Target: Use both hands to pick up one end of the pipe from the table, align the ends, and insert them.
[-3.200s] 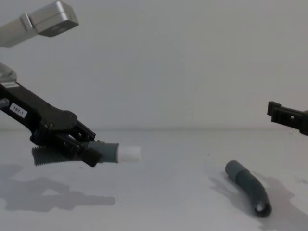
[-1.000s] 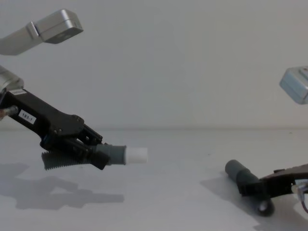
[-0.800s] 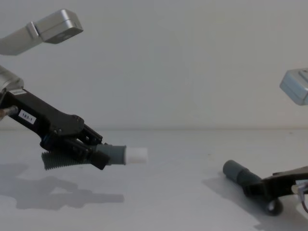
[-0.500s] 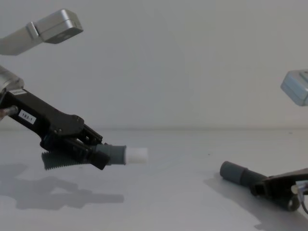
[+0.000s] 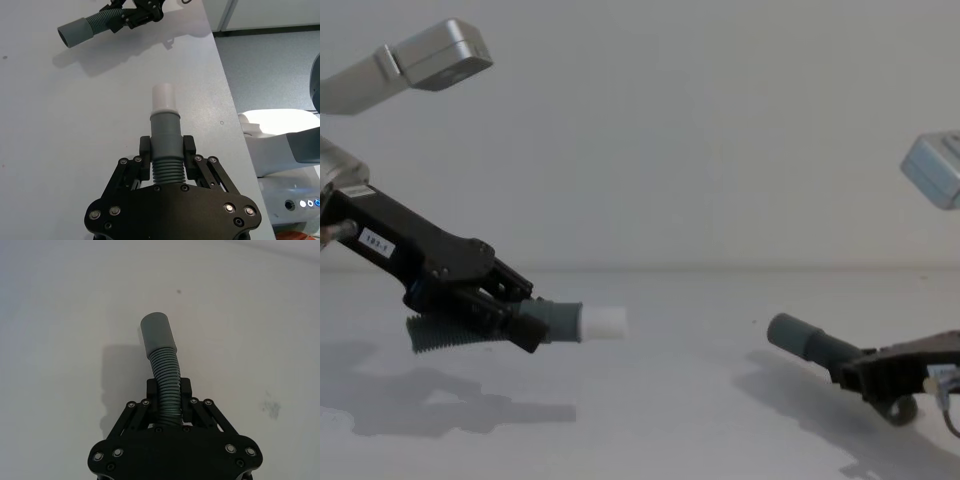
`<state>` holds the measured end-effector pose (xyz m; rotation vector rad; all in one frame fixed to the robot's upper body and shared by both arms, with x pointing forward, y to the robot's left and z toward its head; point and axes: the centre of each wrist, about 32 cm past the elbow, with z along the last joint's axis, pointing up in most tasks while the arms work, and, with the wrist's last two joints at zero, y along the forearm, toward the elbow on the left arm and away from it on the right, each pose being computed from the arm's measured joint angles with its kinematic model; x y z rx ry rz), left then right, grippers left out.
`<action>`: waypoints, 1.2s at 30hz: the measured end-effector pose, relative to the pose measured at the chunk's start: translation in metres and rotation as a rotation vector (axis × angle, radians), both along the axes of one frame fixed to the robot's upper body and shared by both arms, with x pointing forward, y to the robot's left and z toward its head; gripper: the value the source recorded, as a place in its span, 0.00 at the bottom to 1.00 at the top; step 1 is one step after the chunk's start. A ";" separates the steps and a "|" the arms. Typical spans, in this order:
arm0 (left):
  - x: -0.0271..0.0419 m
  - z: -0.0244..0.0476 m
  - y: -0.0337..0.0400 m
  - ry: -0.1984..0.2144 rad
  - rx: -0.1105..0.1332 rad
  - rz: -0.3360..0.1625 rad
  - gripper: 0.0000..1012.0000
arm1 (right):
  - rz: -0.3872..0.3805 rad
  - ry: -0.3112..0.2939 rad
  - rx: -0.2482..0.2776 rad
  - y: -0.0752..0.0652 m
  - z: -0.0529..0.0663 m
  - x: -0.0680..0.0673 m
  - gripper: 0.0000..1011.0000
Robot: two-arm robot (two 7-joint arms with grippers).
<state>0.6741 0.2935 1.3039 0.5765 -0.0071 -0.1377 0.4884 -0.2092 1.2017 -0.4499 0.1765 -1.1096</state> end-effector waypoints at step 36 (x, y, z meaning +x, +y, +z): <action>0.0000 0.0000 0.0000 0.000 0.000 0.000 0.35 | 0.544 -0.375 -0.102 -0.054 0.002 0.031 0.22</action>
